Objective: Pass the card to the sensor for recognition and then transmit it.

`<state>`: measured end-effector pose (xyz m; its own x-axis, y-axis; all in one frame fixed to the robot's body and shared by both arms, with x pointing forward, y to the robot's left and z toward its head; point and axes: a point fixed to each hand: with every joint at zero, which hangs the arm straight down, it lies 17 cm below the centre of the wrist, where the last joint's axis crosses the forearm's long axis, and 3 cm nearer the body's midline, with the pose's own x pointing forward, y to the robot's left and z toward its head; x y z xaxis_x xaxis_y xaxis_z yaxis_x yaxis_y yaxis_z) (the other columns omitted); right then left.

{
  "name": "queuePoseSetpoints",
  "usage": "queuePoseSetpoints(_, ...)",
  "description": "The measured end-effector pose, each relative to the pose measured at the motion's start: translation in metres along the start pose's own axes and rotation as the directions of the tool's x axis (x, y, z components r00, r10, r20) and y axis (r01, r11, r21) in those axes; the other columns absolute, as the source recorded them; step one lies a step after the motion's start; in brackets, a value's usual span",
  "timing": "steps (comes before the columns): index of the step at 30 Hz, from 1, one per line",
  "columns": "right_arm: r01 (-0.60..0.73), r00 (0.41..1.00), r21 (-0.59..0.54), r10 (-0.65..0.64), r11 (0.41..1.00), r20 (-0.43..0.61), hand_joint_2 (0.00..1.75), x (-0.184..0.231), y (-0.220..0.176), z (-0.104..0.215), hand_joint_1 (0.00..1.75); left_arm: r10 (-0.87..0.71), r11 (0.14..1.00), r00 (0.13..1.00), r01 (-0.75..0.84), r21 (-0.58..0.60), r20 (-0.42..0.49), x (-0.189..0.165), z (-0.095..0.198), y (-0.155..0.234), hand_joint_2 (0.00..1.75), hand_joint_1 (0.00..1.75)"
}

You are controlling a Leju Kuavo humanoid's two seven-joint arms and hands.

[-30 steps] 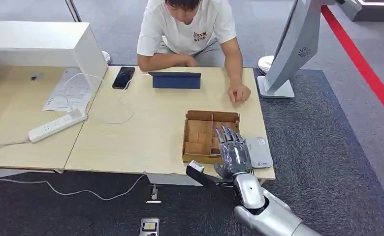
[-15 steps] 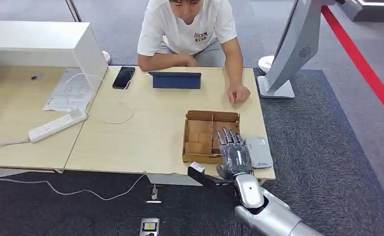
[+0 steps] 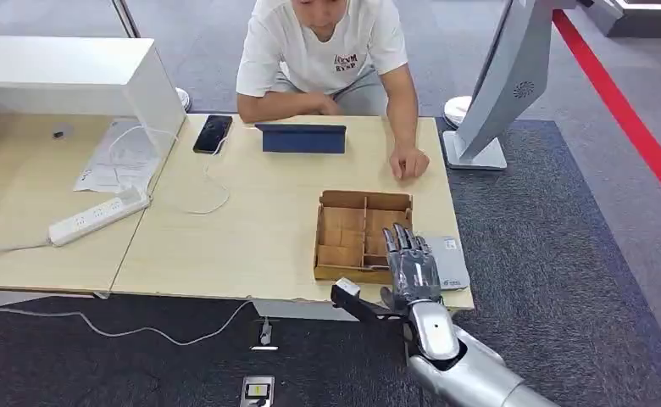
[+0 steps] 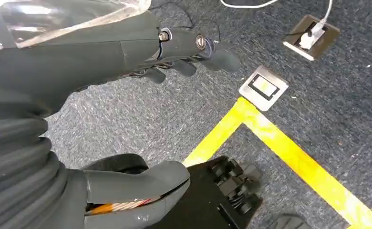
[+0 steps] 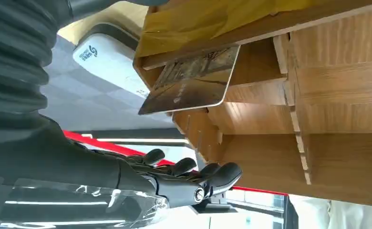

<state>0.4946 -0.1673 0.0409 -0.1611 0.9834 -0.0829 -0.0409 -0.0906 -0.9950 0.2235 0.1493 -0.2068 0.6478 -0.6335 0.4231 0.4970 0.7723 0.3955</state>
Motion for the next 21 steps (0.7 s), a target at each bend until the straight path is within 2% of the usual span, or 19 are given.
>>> queuePoseSetpoints(8,-0.006,1.000,0.001,0.006,1.000,-0.010,1.75,-0.006,0.001,0.000,0.00,0.001,1.000,1.000,-0.001,0.002,0.007,0.001,0.000,0.000,1.75,0.00)
queuePoseSetpoints(17,-0.003,1.000,-0.007,0.003,1.000,0.026,1.75,0.004,-0.001,0.000,0.00,0.015,1.000,1.000,-0.015,0.000,0.007,0.001,0.000,0.000,1.75,0.00)
queuePoseSetpoints(18,-0.001,1.000,-0.006,0.001,1.000,0.029,1.75,0.005,-0.001,0.000,0.14,0.018,1.000,1.000,-0.018,-0.001,0.006,0.001,0.000,0.000,1.75,0.00)
queuePoseSetpoints(19,0.002,0.999,-0.006,-0.001,1.000,0.032,1.75,0.006,-0.001,0.000,1.75,0.019,1.000,1.000,-0.019,-0.002,0.006,0.001,0.000,-0.001,1.75,0.00)
queuePoseSetpoints(21,0.007,0.999,-0.001,-0.007,1.000,0.040,1.75,0.009,-0.001,0.000,1.75,0.022,1.000,1.000,-0.022,-0.003,0.005,0.001,0.000,-0.001,1.75,0.00)
